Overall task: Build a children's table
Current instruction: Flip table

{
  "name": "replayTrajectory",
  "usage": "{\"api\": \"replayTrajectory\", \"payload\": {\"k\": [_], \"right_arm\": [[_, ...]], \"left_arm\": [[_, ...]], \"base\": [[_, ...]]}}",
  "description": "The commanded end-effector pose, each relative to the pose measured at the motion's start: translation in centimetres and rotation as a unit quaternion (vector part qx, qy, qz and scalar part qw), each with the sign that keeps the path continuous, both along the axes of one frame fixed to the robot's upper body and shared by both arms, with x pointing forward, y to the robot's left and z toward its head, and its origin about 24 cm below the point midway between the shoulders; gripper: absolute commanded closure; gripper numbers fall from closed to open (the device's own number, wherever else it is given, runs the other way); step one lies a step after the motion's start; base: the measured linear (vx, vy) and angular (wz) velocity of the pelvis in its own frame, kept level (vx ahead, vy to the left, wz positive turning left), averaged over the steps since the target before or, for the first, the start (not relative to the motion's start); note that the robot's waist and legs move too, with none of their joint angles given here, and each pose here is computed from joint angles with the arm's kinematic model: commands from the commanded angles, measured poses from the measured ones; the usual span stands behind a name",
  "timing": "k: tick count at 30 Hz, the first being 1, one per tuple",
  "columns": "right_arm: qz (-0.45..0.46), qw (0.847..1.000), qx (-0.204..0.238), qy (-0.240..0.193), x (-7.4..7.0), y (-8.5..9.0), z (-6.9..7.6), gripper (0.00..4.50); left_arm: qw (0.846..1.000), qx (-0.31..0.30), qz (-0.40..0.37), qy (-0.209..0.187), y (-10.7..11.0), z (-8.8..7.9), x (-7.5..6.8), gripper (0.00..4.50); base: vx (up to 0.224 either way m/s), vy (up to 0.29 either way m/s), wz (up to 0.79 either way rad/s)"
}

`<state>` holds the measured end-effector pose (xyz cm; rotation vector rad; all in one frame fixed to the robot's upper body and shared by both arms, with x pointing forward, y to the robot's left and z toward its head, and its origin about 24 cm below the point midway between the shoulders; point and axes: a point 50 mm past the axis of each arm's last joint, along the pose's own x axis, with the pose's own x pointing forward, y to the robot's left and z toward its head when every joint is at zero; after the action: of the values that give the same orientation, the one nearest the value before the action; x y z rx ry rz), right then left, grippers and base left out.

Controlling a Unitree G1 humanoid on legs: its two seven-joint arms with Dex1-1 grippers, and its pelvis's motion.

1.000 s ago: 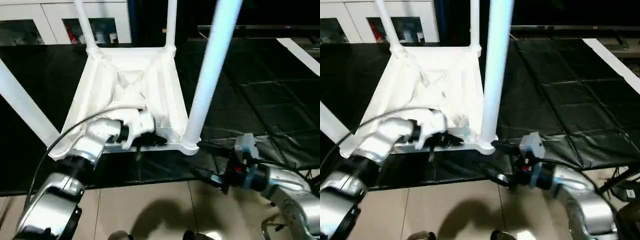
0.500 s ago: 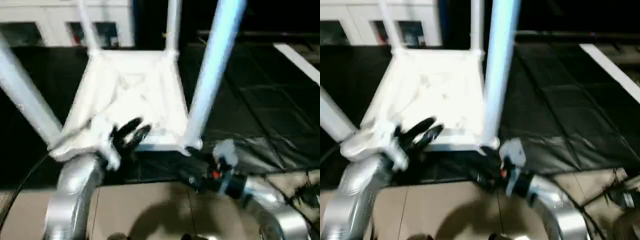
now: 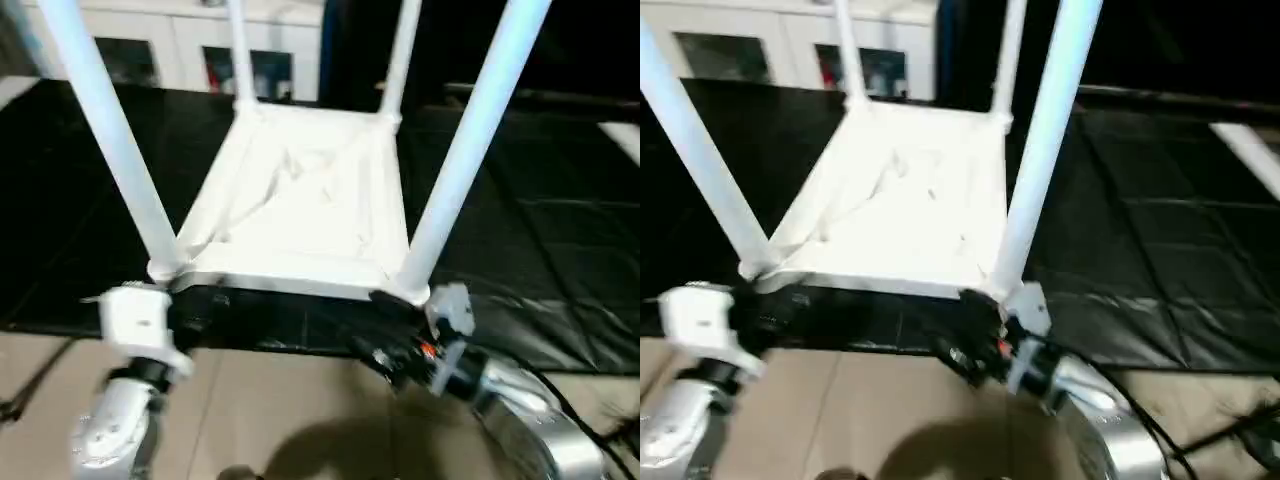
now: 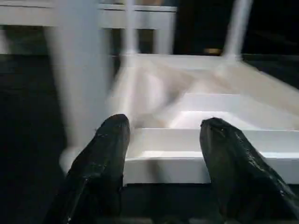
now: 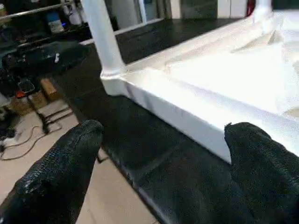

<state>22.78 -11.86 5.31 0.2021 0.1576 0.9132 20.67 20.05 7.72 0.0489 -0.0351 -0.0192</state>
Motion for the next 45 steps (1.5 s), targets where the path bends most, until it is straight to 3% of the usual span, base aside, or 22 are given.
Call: {"api": "replayTrajectory", "payload": {"k": [1,5,9,17,26,32,45], "right_arm": [[-0.008,1.000,-0.007,-0.013,0.5,-0.4,0.3,0.00],[-0.005,1.000,-0.009,-0.022,1.1,-0.2,0.4,0.00],[-0.010,0.999,-0.010,-0.028,1.8,-0.1,0.5,0.00],[-0.008,0.999,-0.013,-0.031,2.0,0.3,0.5,0.00],[-0.018,0.999,-0.014,-0.030,1.6,0.6,0.2,0.00],[-0.034,0.999,-0.016,-0.038,2.1,0.7,0.4,0.00],[-0.046,0.998,-0.004,-0.041,2.5,1.3,0.8,0.00]], "left_arm": [[1.000,0.007,0.027,-0.008,0.5,0.4,0.3,1.44],[0.997,0.021,0.073,-0.011,1.7,0.8,0.8,1.06],[0.998,0.014,0.062,-0.018,1.5,1.2,1.9,0.70],[0.995,0.019,0.093,-0.007,2.2,1.3,3.2,0.06],[0.998,-0.005,0.061,-0.006,2.2,1.4,4.7,0.06],[0.998,-0.003,0.063,-0.001,2.5,1.5,6.2,0.06],[0.998,0.006,0.068,-0.008,2.6,1.8,7.4,0.06]], "base": [[0.000,0.000,0.00],[0.000,0.000,0.00],[-0.013,-0.008,0.01],[-0.013,-0.090,0.05],[-0.066,-0.019,0.07],[0.028,-0.090,-0.01],[0.000,-0.007,0.01]]}}
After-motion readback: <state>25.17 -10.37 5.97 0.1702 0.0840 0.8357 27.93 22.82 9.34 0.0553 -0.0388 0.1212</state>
